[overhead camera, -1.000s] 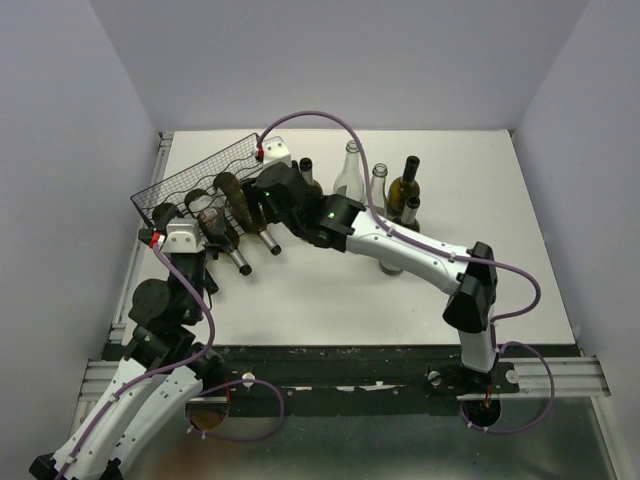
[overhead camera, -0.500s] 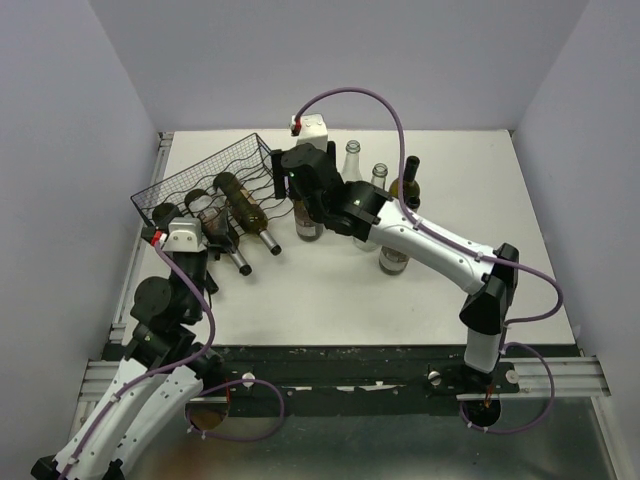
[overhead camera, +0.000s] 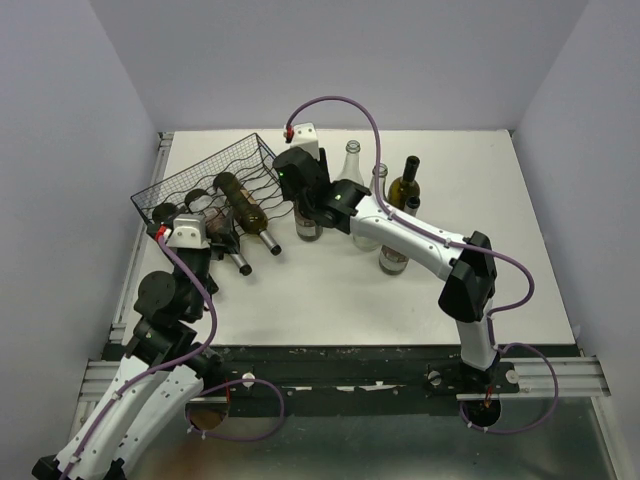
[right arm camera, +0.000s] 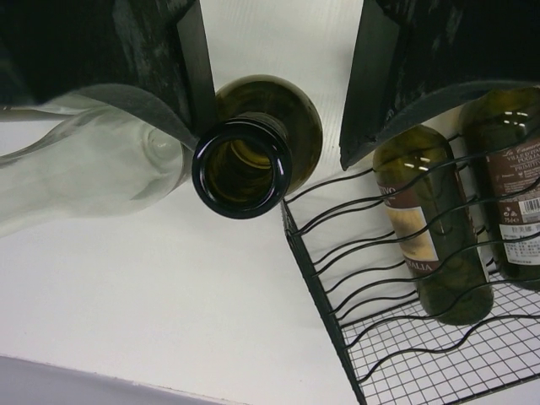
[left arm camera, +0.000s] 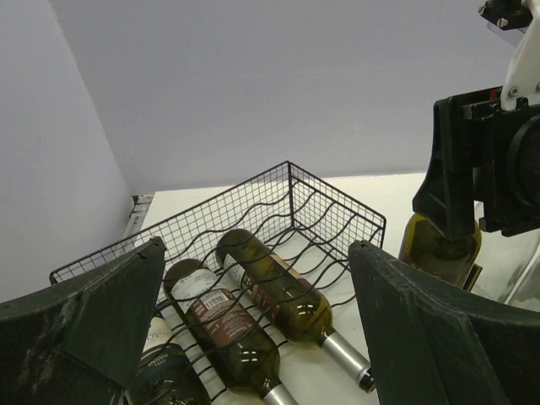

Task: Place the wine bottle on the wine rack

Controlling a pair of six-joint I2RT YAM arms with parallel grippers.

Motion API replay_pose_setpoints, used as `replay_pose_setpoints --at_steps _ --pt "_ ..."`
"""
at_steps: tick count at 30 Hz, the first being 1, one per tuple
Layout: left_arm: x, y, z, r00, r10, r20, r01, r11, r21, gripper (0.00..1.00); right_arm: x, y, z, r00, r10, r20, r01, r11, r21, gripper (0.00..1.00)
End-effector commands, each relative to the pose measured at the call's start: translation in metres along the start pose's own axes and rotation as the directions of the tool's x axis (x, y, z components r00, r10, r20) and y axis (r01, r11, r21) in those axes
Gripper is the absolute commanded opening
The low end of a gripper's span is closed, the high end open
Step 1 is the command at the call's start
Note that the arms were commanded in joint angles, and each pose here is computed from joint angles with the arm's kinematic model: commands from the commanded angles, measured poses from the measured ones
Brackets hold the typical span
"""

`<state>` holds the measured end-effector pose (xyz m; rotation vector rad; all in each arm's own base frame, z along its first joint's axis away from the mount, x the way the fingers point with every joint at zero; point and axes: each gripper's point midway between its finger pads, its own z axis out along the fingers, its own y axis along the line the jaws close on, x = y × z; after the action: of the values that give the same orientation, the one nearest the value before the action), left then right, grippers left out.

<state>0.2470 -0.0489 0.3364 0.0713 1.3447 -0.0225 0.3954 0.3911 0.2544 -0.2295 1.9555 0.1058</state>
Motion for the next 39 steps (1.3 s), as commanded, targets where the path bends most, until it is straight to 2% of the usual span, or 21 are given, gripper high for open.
replay_pose_setpoints --at_steps 1,7,12,14,18,21,24,26,30,36,39 --pt "-0.013 -0.006 0.001 0.999 -0.030 0.021 0.029 0.999 0.046 0.99 -0.015 -0.006 0.007 0.999 0.022 0.046 -0.023 0.999 0.035 0.61" --pt "-0.016 -0.011 0.003 0.997 -0.051 0.052 0.046 0.996 0.079 0.99 -0.016 -0.013 0.006 0.998 0.012 0.058 -0.015 0.998 0.063 0.41" --pt "-0.017 -0.018 0.004 0.994 -0.086 0.063 0.078 0.990 0.119 0.99 -0.019 -0.017 0.002 0.998 -0.004 0.065 -0.001 0.998 0.067 0.08" --pt "-0.017 -0.024 0.007 0.995 -0.090 0.043 0.083 0.986 0.144 0.99 -0.023 -0.018 -0.003 0.998 0.001 0.068 -0.005 0.998 0.055 0.01" --pt "-0.012 -0.032 0.016 0.992 -0.127 -0.019 0.129 0.979 0.159 0.99 -0.044 -0.020 -0.027 0.996 0.028 0.090 -0.026 0.999 -0.025 0.01" --pt "-0.020 -0.030 0.018 0.978 -0.205 0.025 0.199 0.967 0.157 0.99 -0.058 -0.016 -0.052 0.993 0.074 0.091 -0.063 0.990 -0.125 0.01" --pt "-0.019 -0.050 0.015 0.976 -0.217 -0.008 0.211 0.939 0.270 0.99 -0.064 -0.012 -0.077 0.990 0.124 0.070 -0.105 0.967 -0.231 0.01" --pt "-0.017 -0.075 0.009 0.980 -0.185 -0.073 0.198 0.895 0.399 0.99 -0.068 -0.012 -0.092 0.987 0.151 0.057 -0.129 0.950 -0.286 0.01" --pt "-0.011 -0.106 -0.005 0.958 -0.166 -0.235 0.270 0.799 0.537 0.99 -0.072 -0.011 -0.121 0.983 0.184 0.024 -0.161 0.910 -0.381 0.01" --pt "-0.006 -0.137 -0.033 0.939 -0.188 -0.289 0.339 0.644 0.685 0.99 -0.083 -0.010 -0.159 0.976 0.217 -0.015 -0.197 0.851 -0.488 0.01" --pt "0.001 -0.144 -0.039 0.935 -0.165 -0.315 0.348 0.607 0.714 0.99 -0.094 -0.010 -0.176 0.971 0.239 -0.026 -0.216 0.821 -0.529 0.01"
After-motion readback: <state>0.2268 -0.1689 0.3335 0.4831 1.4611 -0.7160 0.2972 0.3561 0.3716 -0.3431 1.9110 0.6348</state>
